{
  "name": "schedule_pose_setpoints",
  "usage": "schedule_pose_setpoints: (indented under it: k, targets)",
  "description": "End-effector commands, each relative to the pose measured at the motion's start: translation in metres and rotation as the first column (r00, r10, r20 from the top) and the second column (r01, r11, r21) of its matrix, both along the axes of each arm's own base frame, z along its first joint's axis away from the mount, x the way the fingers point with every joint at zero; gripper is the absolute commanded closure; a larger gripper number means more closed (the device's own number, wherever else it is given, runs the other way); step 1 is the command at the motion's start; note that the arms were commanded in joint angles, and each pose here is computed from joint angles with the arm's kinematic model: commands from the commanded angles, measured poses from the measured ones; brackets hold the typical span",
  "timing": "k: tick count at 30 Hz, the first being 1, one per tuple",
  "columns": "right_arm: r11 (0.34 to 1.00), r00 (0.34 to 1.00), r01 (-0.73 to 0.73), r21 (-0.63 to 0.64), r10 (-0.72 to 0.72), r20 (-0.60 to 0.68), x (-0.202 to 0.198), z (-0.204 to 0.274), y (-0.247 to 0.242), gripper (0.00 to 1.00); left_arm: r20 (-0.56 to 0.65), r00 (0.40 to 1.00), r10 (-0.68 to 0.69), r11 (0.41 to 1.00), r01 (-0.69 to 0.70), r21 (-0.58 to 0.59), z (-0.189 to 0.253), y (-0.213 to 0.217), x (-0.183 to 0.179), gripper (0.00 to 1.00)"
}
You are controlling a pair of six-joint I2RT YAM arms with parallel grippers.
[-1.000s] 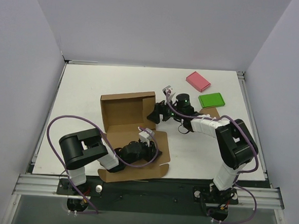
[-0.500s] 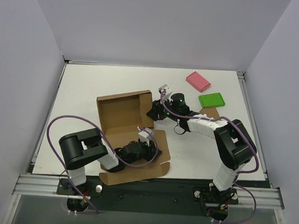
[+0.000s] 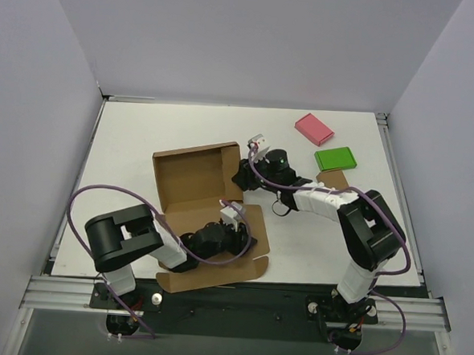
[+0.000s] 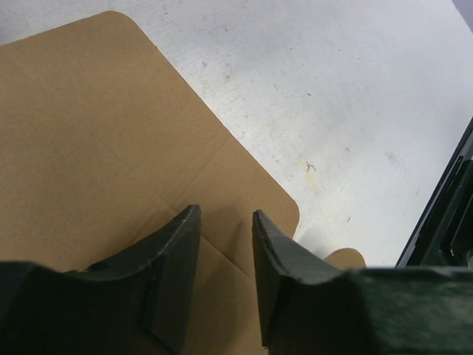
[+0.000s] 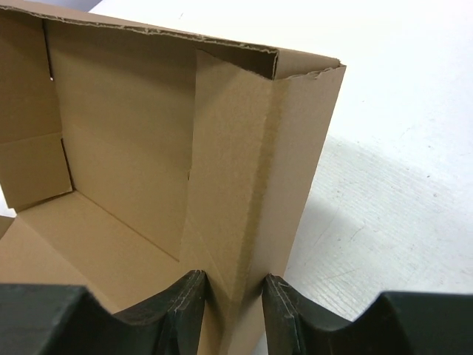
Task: Fold the paper box
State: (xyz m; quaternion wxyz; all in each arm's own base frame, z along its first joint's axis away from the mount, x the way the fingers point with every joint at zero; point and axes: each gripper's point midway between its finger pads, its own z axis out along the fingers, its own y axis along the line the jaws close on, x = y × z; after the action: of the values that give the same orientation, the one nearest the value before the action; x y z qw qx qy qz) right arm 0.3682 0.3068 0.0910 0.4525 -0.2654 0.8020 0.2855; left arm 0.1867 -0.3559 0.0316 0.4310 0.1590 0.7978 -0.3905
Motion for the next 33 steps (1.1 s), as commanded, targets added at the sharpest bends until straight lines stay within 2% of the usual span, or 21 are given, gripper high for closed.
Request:
schedule_pose_setpoints:
  k: [1,2,3,5,7,8,10,11,12,14,15,17,18,19,20,22,23,26,29,33]
  targets:
    - [0.990,0.994,0.073,-0.122,-0.063,0.086,0.007,-0.006,-0.020,1.00,-0.020,0.998,-0.060,0.993,0.062,0.097,0.000,0.000,-0.012,0.52]
    - [0.988,0.992,0.084,-0.129,-0.071,0.105,0.007,-0.004,-0.022,1.00,0.015,0.998,-0.058,0.997,0.058,0.058,0.025,-0.008,-0.006,0.49]
    - [0.987,0.992,0.088,-0.136,-0.074,0.102,0.003,-0.007,-0.024,1.00,0.022,0.998,-0.062,0.994,0.060,0.093,0.027,-0.005,-0.005,0.43]
    - [0.986,0.988,0.088,-0.140,-0.068,0.140,0.003,0.000,-0.027,1.00,0.071,0.996,-0.054,0.996,0.049,0.072,0.059,-0.007,0.002,0.38]
    - [0.986,0.985,0.089,-0.138,-0.067,0.156,-0.002,0.003,-0.031,1.00,0.090,0.995,-0.047,0.994,0.038,0.100,0.075,-0.003,0.008,0.33]
    - [0.987,0.984,0.089,-0.133,-0.066,0.168,-0.002,0.007,-0.032,1.00,0.113,0.993,-0.040,0.997,0.032,0.072,0.096,0.000,0.010,0.32]
    - [0.988,0.982,0.075,-0.133,-0.050,0.182,-0.006,0.010,-0.032,1.00,0.121,0.992,-0.031,0.995,0.019,0.102,0.109,0.012,0.014,0.31]
    - [0.989,0.982,0.069,-0.132,-0.043,0.185,-0.007,0.012,-0.033,1.00,0.152,0.988,-0.024,0.997,0.013,0.072,0.132,0.019,0.013,0.31]
    - [0.990,0.981,0.058,-0.131,-0.033,0.189,-0.008,0.014,-0.032,1.00,0.134,0.991,-0.012,0.993,-0.004,0.118,0.130,0.032,0.015,0.31]
    - [0.990,0.984,0.025,-0.135,-0.001,0.177,-0.014,0.016,-0.030,1.00,0.198,0.980,0.013,0.996,-0.031,0.087,0.174,0.048,0.018,0.28]
    - [0.991,0.984,0.014,-0.134,0.011,0.180,-0.016,0.021,-0.030,1.00,0.176,0.984,0.029,0.985,-0.058,0.163,0.169,0.069,0.020,0.27]
    - [0.990,0.984,-0.012,-0.141,0.036,0.174,-0.022,0.022,-0.030,1.00,0.258,0.965,0.045,0.984,-0.087,0.155,0.220,0.089,0.026,0.22]
    - [0.991,0.984,-0.020,-0.136,0.044,0.175,-0.024,0.024,-0.029,1.00,0.238,0.971,0.029,0.969,-0.086,0.231,0.215,0.104,0.024,0.20]
    - [0.991,0.982,-0.025,-0.129,0.049,0.184,-0.025,0.029,-0.029,1.00,0.254,0.966,0.051,0.962,-0.116,0.248,0.228,0.118,0.033,0.19]
    - [0.991,0.981,-0.038,-0.127,0.061,0.185,-0.029,0.029,-0.029,1.00,0.306,0.952,0.013,0.957,-0.100,0.271,0.254,0.123,0.037,0.19]
    - [0.991,0.980,-0.047,-0.123,0.069,0.188,-0.030,0.031,-0.029,1.00,0.295,0.955,-0.024,0.918,-0.095,0.384,0.252,0.142,0.041,0.20]
    - [0.991,0.980,-0.061,-0.122,0.082,0.182,-0.033,0.029,-0.028,1.00,0.341,0.937,-0.072,0.892,-0.092,0.442,0.261,0.145,0.046,0.20]
    - [0.990,0.979,-0.073,-0.121,0.094,0.180,-0.034,0.028,-0.026,1.00,0.374,0.901,-0.221,0.812,-0.042,0.582,0.248,0.147,0.050,0.20]
    - [0.990,0.979,-0.086,-0.116,0.105,0.173,-0.035,0.027,-0.024,1.00,0.363,0.860,-0.359,0.749,0.034,0.661,0.230,0.139,0.050,0.20]
    - [0.989,0.980,-0.099,-0.113,0.116,0.162,-0.037,0.024,-0.023,1.00,0.407,0.827,-0.389,0.694,-0.028,0.719,0.215,0.134,0.061,0.20]
